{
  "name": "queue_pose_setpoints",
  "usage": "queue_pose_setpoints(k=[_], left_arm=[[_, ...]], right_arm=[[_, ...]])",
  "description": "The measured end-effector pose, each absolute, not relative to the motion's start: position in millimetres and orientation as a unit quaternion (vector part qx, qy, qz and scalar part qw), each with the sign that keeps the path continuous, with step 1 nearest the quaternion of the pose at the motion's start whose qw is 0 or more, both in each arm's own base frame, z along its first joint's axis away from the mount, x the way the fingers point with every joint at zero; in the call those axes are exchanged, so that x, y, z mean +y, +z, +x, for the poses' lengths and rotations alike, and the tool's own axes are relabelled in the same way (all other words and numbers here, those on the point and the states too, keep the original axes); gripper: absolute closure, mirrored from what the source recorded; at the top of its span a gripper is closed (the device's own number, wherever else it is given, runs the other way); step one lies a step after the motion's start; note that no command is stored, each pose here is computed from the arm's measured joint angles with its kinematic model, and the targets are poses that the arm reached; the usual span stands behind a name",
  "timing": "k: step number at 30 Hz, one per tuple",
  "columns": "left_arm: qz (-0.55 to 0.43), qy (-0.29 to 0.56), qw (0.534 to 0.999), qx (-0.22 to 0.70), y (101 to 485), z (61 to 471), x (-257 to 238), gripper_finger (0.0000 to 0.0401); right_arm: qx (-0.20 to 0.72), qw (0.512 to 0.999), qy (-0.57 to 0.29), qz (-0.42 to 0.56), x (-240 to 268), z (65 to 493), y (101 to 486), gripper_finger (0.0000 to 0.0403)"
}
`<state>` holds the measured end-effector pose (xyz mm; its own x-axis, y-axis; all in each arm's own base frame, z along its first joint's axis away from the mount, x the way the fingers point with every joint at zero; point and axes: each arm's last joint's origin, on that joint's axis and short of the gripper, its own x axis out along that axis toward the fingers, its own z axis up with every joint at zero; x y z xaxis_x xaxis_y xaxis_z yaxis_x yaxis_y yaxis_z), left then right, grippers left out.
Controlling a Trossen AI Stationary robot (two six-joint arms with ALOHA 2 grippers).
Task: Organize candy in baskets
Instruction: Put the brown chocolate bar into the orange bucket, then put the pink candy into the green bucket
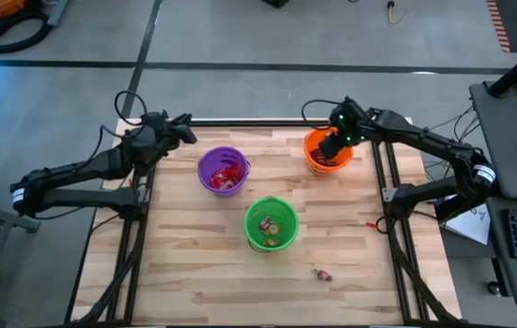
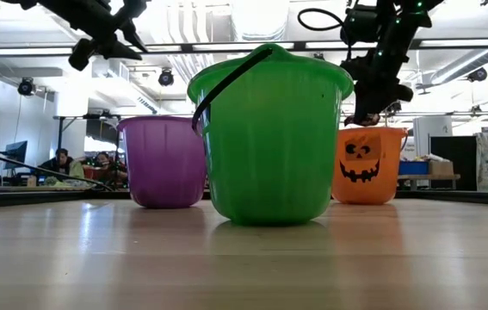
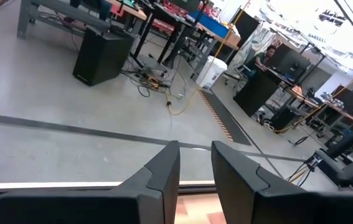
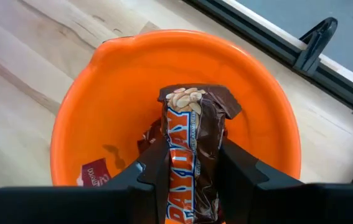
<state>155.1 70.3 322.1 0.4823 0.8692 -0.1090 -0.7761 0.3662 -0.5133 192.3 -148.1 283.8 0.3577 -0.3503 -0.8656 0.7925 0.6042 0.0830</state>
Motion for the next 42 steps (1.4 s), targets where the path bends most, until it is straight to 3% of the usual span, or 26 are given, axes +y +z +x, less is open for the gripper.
queue_pose_setpoints(k=[4, 12, 20, 29, 42], left_arm=[[-0.258, 0.500, 0.822, -0.092, 322, 155, 70, 0.0324], [-0.259, 0.493, 0.826, -0.088, 322, 156, 70, 0.0324], [-0.272, 0.415, 0.866, -0.058, 322, 160, 67, 0.0324], [-0.229, 0.365, 0.902, -0.018, 321, 162, 64, 0.0324], [-0.127, 0.334, 0.934, 0.017, 324, 164, 63, 0.0324]], right_arm=[[0.435, 0.783, -0.364, 0.256, -148, 192, 284, 0.0296], [0.431, 0.780, -0.368, 0.263, -148, 192, 284, 0.0219], [0.406, 0.791, -0.357, 0.286, -147, 194, 308, 0.0167], [0.350, 0.837, -0.206, 0.367, -130, 202, 364, 0.0163], [0.485, 0.797, -0.081, 0.350, -56, 204, 382, 0.0179]])
